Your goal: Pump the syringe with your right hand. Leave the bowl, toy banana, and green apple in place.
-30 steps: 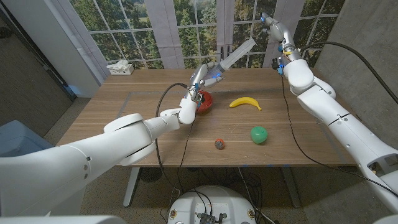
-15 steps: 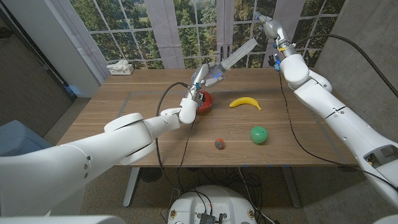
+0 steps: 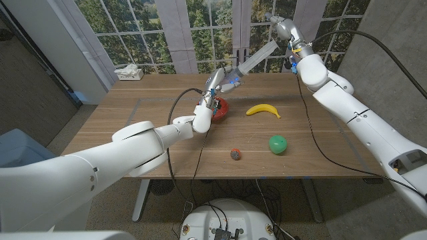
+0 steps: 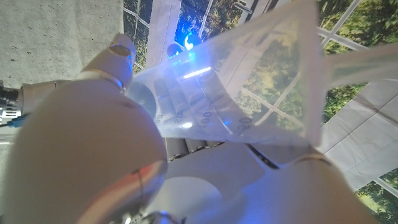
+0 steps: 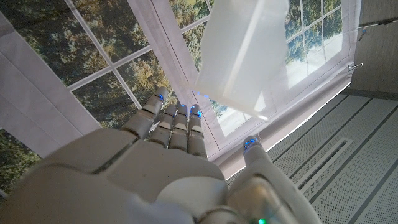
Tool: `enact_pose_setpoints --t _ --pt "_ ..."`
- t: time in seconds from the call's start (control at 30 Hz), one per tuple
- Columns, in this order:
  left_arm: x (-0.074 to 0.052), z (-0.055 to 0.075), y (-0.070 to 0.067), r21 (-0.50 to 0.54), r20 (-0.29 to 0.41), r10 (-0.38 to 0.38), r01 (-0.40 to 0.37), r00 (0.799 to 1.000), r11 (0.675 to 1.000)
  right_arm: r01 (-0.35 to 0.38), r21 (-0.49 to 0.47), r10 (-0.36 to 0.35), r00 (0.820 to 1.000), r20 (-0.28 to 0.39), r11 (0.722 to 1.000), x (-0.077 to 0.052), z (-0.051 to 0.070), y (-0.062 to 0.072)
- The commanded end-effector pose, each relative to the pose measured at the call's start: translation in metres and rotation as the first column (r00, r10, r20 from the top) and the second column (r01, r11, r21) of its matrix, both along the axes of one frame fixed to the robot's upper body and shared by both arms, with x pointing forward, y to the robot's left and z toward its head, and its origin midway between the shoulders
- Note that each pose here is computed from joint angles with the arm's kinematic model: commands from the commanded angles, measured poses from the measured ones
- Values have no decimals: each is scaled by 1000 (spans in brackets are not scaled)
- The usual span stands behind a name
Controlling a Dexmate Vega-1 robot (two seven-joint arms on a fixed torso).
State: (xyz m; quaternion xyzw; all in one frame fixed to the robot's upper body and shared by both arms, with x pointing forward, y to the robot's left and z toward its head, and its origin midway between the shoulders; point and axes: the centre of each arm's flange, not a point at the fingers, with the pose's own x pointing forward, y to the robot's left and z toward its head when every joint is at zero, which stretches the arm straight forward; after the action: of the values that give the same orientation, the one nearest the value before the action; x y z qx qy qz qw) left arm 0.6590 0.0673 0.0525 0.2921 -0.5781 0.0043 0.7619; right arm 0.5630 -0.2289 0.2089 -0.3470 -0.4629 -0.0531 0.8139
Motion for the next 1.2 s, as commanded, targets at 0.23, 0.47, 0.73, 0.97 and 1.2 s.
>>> enact_pose_setpoints --t 0.23,0.47,0.73,0.97,1.2 --pt "-3 -3 3 -10 16 -8 8 1000 1000 11 -112 -16 999 -45 994 -6 -2 28" --pt "-1 -4 4 -11 8 -1 2 1000 1000 53 -183 -69 994 -83 982 -6 -1 41" --pt "2 -4 5 -13 -11 6 -7 1000 1000 55 -256 -81 993 -90 965 -6 -3 53" --pt "3 -4 4 -13 -19 10 -10 1000 1000 58 -296 -85 993 -78 953 -9 -7 61" --pt "3 -4 2 -10 -23 11 -11 1000 1000 40 -317 -70 994 -85 948 -8 -10 67"
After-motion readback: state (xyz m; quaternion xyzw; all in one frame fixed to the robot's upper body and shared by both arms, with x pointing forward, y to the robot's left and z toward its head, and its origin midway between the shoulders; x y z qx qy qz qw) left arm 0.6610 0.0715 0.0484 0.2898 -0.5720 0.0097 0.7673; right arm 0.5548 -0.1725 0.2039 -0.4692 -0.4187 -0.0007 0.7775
